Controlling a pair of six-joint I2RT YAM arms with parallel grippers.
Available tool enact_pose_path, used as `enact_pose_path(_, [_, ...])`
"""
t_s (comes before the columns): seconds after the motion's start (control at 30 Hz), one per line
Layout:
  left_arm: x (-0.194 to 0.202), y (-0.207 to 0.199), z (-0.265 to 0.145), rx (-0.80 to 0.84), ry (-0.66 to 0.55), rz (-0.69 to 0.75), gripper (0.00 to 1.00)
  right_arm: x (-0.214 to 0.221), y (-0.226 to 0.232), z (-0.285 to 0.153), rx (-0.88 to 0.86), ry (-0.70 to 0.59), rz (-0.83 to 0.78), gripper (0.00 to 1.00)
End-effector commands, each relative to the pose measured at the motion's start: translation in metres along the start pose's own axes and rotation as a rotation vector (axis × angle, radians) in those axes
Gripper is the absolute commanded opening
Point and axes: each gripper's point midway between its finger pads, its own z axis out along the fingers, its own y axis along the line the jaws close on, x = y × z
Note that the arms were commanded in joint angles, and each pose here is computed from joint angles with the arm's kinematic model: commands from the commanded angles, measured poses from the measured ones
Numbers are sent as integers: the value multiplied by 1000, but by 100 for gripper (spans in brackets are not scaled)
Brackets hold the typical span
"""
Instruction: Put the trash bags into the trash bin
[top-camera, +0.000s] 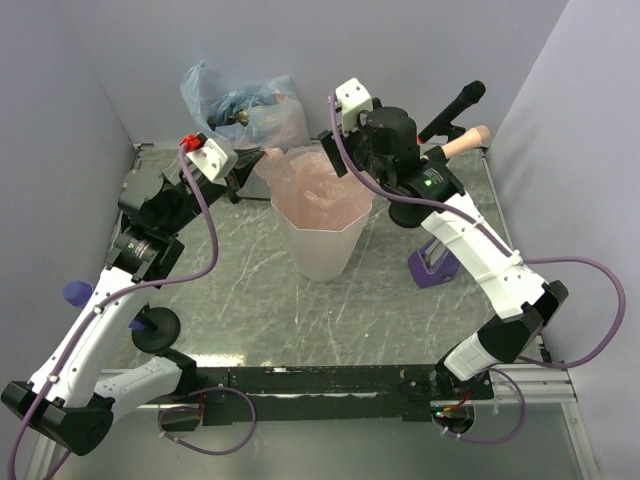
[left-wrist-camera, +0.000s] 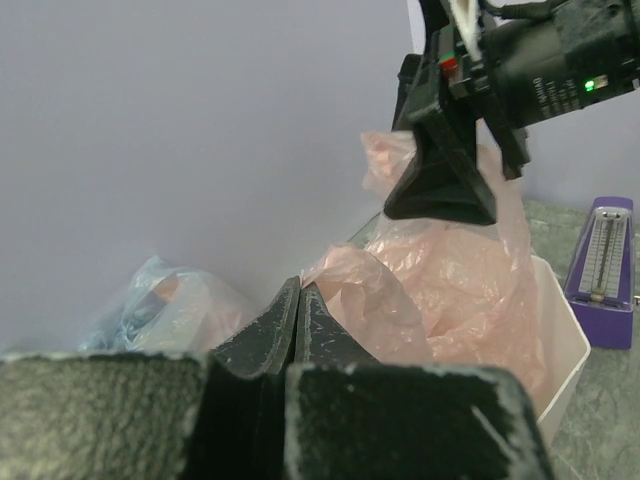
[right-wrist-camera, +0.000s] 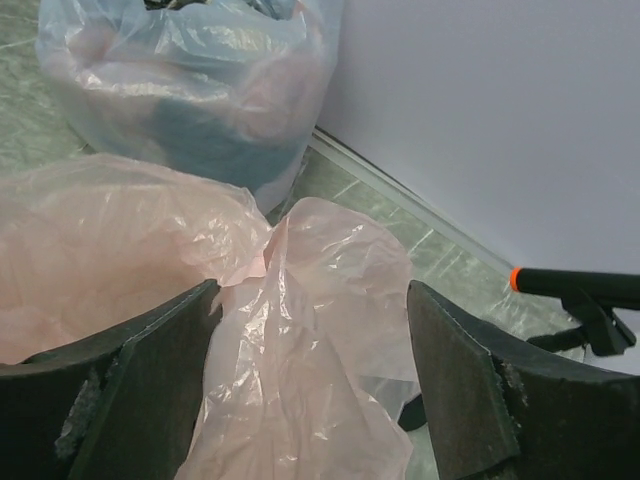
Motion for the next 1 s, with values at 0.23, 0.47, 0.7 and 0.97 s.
enact_pose_path(0.23, [-10, 2, -8, -6, 4, 58, 1, 16, -41, -46, 56, 27, 97, 41])
enact_pose_path(0.47, [0, 12, -26, -46, 61, 256, 1, 8, -54, -68, -59, -30, 239, 13])
enact_pose_path(0.7, [17, -12, -60, 100, 134, 447, 1, 27, -12, -91, -262, -34, 281, 5])
enact_pose_path(0.97, [37, -35, -85, 195, 151, 545, 0, 41, 28, -114, -460, -41, 330, 0])
